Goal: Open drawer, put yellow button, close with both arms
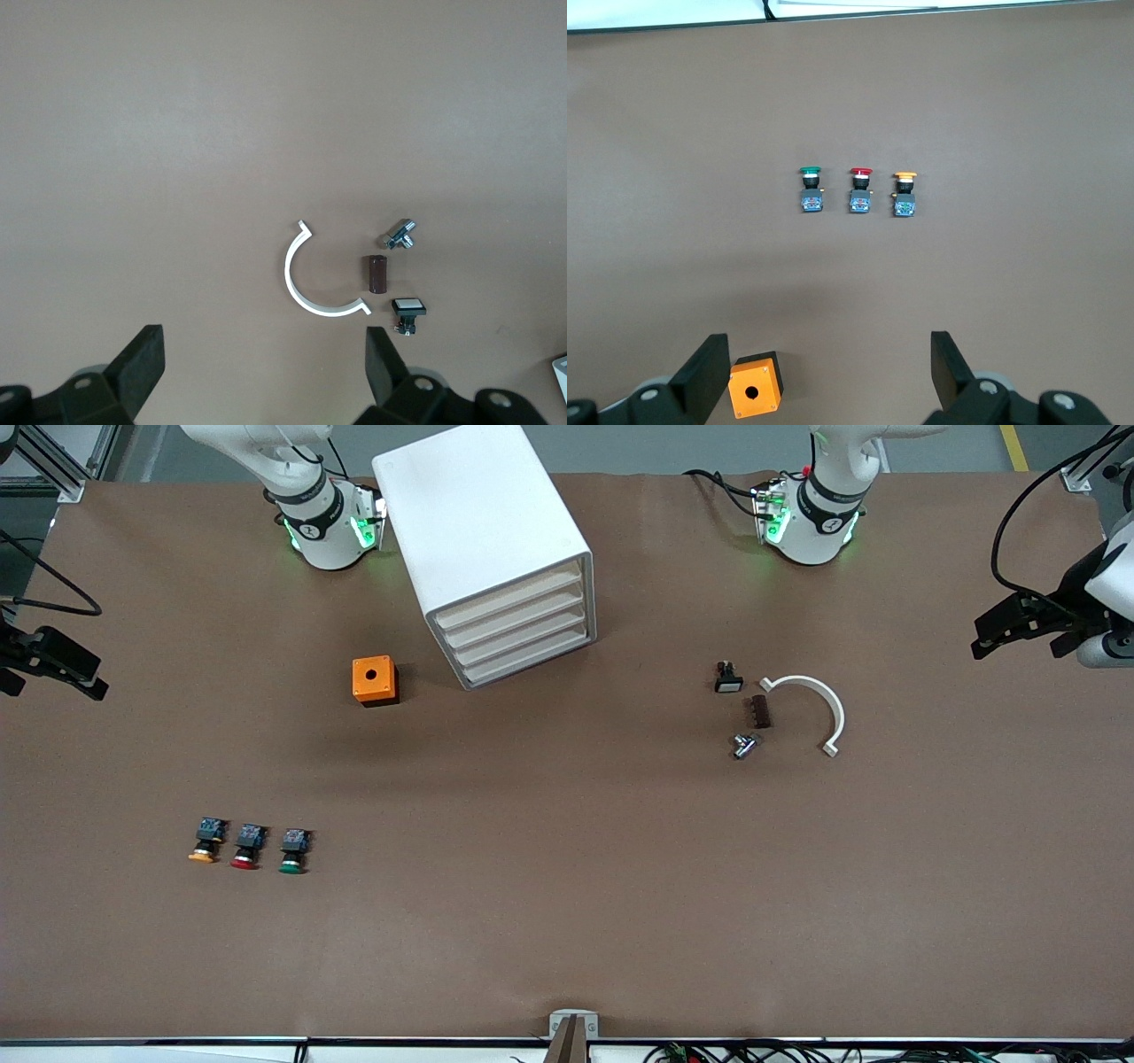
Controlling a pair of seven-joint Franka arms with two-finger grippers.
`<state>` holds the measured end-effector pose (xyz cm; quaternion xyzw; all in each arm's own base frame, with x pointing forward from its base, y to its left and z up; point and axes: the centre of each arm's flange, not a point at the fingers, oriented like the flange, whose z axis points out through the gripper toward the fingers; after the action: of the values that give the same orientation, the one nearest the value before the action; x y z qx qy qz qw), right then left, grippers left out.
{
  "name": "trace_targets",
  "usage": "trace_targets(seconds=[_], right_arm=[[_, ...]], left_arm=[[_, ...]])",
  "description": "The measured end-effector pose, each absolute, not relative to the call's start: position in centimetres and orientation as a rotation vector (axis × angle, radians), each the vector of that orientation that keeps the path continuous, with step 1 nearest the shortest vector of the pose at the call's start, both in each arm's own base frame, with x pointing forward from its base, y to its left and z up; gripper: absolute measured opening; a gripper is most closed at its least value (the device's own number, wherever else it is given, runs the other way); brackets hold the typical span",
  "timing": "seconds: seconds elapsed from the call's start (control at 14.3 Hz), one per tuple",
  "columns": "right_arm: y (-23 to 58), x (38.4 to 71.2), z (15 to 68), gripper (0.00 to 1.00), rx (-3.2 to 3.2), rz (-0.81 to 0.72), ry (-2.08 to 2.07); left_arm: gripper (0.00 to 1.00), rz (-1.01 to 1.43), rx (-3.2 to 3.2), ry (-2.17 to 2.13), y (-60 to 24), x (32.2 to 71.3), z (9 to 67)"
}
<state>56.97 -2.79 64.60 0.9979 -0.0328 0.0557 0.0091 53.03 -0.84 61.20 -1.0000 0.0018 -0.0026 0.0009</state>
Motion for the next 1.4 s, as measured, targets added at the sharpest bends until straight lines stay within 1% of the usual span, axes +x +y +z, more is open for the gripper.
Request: trace_targets(seconds=[0.42,0.56,0.77,1.05,1.26,1.4], right_arm=[[-2.8,56.8,64.4,1.0,3.118,0.149,-0.105],[-2.8,56.7,64.3,1.0,3.119,0.132,-0.105],[-2.8,56.4,64.0,1.0,3.122,0.076,-0.105],[-2.4,56.8,63.0,1.0,3.136,0.04,-0.086],[-2.9,57.8,60.7,1.0,3.19,-0.026,-0.008],[-4.5,58.4,58.6,1.0,3.201,-0.084,-0.011]], left_arm=[[1.0,-0.006,-3.14,0.006,-0.8,53.0,61.2],[1.0,0.031,-3.139,0.002,-0.7,52.8,61.0],[1.0,0.074,-3.139,-0.005,-0.5,52.7,60.4],[1.0,0.183,-3.133,0.0,-0.7,54.4,56.8],[1.0,0.267,-3.125,0.014,-1.2,55.6,53.9],[1.0,0.287,-3.122,0.026,-1.8,56.0,53.1]])
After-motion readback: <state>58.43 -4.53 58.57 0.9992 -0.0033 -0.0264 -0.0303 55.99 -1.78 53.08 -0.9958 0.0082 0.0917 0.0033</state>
